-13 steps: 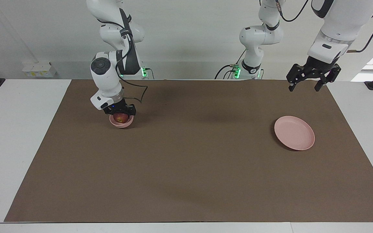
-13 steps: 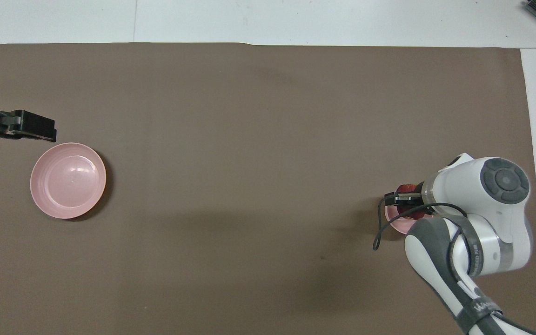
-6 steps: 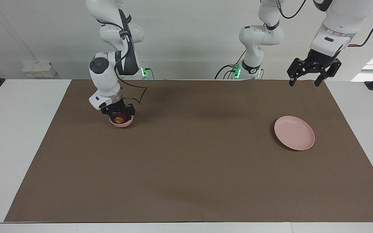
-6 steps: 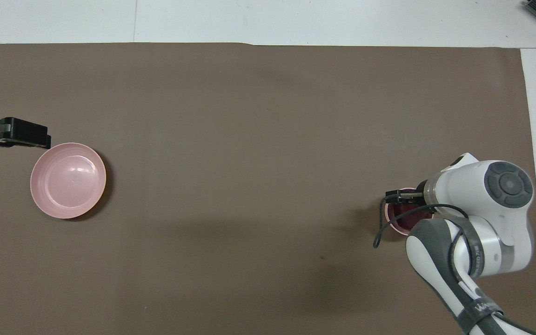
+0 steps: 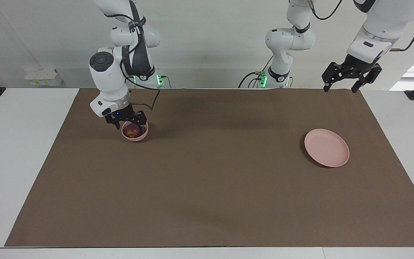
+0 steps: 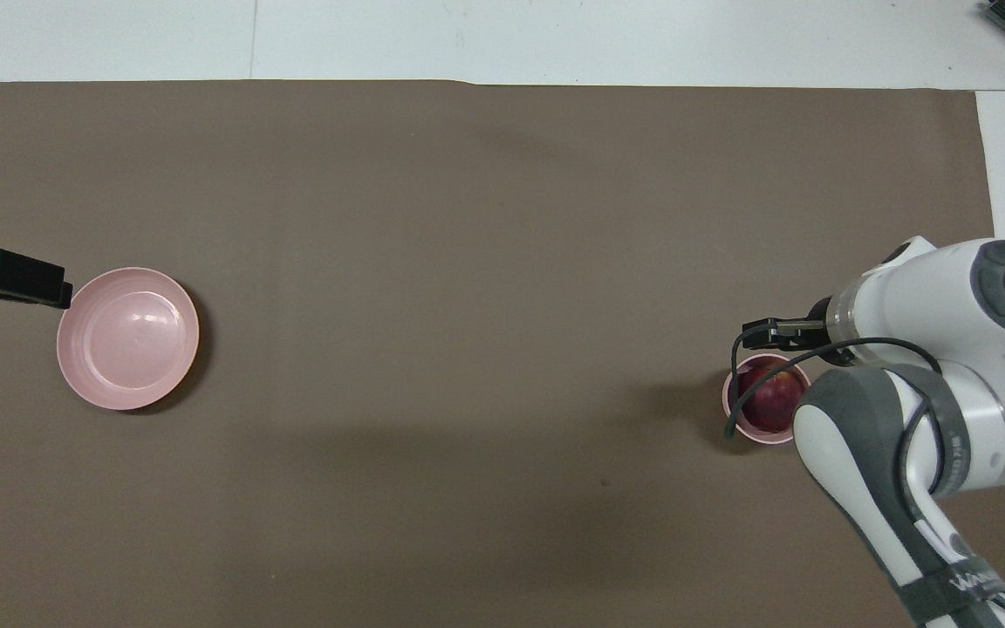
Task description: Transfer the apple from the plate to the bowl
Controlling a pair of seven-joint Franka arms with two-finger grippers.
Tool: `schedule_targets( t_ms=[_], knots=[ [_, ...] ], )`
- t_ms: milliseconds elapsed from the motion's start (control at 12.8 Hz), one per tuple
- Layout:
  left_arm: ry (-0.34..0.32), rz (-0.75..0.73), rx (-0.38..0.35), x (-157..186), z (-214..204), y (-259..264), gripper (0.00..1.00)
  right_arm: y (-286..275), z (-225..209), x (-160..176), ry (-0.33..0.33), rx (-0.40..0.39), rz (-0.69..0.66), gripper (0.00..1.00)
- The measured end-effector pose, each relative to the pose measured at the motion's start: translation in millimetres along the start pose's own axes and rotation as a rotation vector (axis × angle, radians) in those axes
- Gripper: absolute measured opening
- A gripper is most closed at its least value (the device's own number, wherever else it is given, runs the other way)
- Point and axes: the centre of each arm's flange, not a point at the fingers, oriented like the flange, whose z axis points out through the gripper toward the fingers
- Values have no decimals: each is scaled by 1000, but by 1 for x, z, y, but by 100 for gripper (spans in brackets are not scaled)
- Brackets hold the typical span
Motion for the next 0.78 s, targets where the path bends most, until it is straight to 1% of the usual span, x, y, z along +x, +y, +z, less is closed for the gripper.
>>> schedule_targets(
  t_ms=[314, 471, 784],
  knots=[
    [2, -2, 0, -1, -1, -5, 100, 13, -71, 17, 21, 1, 0, 100],
    [2, -2, 0, -1, -1, -5, 100, 30, -108, 22, 37, 6, 33, 100],
    [2, -2, 0, -1, -1, -5, 100, 49, -163, 16, 4, 24, 77, 100]
  ],
)
